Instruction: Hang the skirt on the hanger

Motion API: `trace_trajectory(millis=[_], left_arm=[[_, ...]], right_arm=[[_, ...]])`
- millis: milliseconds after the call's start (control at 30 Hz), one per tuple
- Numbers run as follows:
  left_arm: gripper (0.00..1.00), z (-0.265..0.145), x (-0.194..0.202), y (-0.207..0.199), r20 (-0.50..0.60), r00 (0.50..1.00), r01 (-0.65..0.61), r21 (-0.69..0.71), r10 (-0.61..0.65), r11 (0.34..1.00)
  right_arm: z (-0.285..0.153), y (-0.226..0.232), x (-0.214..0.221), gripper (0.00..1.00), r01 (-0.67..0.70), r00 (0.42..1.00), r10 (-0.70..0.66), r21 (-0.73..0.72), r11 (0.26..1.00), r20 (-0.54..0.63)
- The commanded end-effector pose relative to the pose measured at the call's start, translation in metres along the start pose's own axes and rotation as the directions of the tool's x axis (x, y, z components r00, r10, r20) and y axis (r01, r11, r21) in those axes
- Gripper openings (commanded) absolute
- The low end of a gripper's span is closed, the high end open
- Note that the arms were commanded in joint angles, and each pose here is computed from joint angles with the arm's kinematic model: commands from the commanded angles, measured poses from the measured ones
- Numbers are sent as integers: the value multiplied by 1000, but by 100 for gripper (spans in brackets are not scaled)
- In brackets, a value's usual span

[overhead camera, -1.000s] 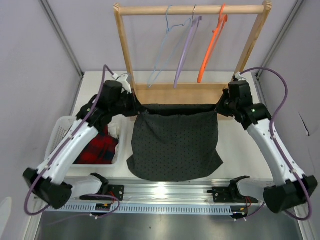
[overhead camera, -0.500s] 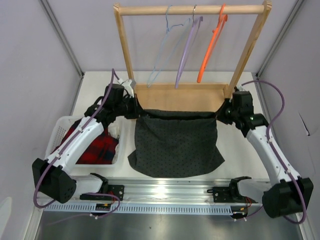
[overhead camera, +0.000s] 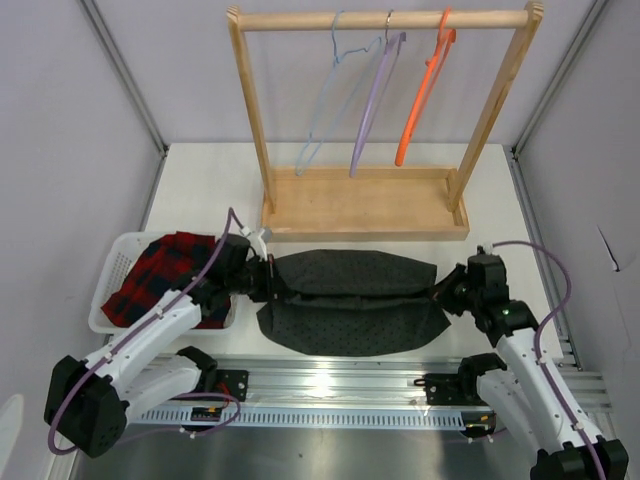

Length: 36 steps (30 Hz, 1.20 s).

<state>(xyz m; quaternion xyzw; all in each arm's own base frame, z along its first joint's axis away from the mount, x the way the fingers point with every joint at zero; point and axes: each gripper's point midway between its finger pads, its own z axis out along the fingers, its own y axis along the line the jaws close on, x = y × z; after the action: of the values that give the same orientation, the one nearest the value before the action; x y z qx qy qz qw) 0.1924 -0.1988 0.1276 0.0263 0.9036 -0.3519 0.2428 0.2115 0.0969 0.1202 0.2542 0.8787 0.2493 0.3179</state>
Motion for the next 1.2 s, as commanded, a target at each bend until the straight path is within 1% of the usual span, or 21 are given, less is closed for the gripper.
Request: trace_trajectory(millis=[0,67,100,133,167,233,267,300,367,400,500,633,667,733,833,900,967,1000,1067,1100,1167], left_arm=[[0,11,18,7,-8,998,66,-33,-66,997],[0,13,26,10,-21,997,71,-51,-72,996],[12,13,25,10,-8,997,75,-59,-75,995],[14,14,29,10,-14,996,83,-56,-84,995],[24,10,26,7,7,997,78,-45,-77,996],[42,6,24,4,19,998,66,-37,-66,997],[47,3,24,2,17,998,61,-32,-60,998],[51,0,23,-3,16,999,38,-14,-37,999],[54,-7,21,-8,11,1000,16,-5,-16,1000],[59,-11,17,-12,19,1000,-14,1,14,1000],[62,-26,9,-22,42,997,-73,15,72,997],[63,-52,-14,-45,133,979,-161,45,154,986],[63,-67,-33,-62,198,964,-194,57,179,979],[64,-87,-55,-72,273,938,-225,18,212,974],[67,-125,-106,-103,448,851,-296,-22,274,955],[68,-145,-137,-127,526,794,-337,-37,305,941],[68,-182,-172,-161,644,700,-376,-34,308,926],[68,-177,-188,-159,651,680,-373,-89,338,924],[70,-211,-222,-182,742,578,-376,-126,339,918],[71,-203,-234,-185,738,557,-401,-162,380,902],[73,-227,-260,-214,793,435,-477,-198,426,856]], right_arm=[[12,-21,20,0,-134,991,134,33,991,-21],[15,-24,29,1,-153,987,154,26,988,-49],[15,-25,32,11,-157,986,158,25,987,-52],[14,-26,34,19,-154,987,155,19,988,-48],[11,-30,34,34,-151,988,152,34,988,-40],[4,-25,27,41,-135,991,135,11,991,-4],[0,-26,25,44,-131,991,131,19,991,8],[-2,-23,23,50,-126,992,126,11,992,16],[-11,-15,16,55,-104,994,105,-13,994,34],[-14,-12,15,60,-93,995,94,-23,995,34],[-26,-3,6,63,-64,996,67,-40,997,65],[-38,15,-8,65,-46,993,56,-91,995,103],[-38,19,-12,65,-40,993,50,-92,995,106],[-47,35,-27,64,-12,990,29,-118,993,137],[-54,66,-54,62,27,983,4,-168,985,183],[-55,78,-65,60,47,981,-12,-174,984,195],[-56,88,-76,59,67,978,-30,-172,983,205],[-55,91,-80,59,71,977,-34,-173,982,208],[-60,101,-85,58,86,974,-39,-204,975,224],[-61,105,-86,58,90,973,-40,-215,972,227],[-62,111,-88,58,97,973,-42,-237,967,229]])
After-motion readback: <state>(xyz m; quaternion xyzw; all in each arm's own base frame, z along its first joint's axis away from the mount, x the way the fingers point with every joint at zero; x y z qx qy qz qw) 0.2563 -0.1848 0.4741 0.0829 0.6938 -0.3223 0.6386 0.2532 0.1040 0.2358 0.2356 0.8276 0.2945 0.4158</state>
